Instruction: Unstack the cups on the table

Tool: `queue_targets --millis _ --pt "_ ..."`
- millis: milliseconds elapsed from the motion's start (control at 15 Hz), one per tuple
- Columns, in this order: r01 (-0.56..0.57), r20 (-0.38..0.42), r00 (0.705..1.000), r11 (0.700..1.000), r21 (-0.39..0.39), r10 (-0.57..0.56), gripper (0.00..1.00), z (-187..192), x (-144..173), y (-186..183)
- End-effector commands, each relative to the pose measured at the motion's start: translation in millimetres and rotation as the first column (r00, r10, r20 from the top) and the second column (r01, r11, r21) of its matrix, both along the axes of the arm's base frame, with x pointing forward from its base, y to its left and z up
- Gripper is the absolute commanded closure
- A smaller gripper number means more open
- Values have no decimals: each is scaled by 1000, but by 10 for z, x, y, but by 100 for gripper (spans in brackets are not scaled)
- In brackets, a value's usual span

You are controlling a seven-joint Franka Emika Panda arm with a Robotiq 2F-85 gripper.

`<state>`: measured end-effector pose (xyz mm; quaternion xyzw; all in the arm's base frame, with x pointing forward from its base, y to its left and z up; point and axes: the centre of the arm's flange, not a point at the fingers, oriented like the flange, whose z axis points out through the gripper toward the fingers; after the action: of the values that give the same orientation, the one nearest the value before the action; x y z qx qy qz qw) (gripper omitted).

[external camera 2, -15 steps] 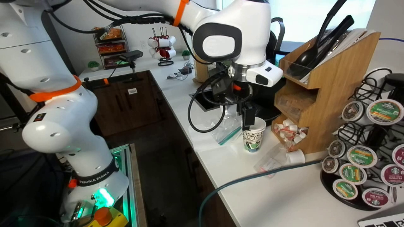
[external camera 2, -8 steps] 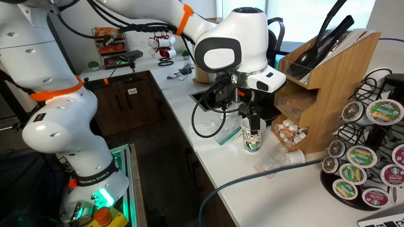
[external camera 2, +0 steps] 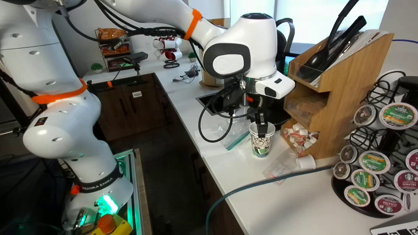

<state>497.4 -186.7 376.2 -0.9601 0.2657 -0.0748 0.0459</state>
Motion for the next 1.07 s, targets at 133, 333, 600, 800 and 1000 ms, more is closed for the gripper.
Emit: queue_targets --millis 133,333,600,800,1000 --pt "33 -10 999 999 -18 -33 91 -103 5 20" --pt "43 -14 999 999 -19 -43 99 -118 5 10" --pt "2 -24 1000 998 63 -1 99 5 -34 7" --pt "5 5 1000 996 91 -6 99 117 -29 -65" --pt "-90 36 996 958 273 83 99 229 -61 -113"
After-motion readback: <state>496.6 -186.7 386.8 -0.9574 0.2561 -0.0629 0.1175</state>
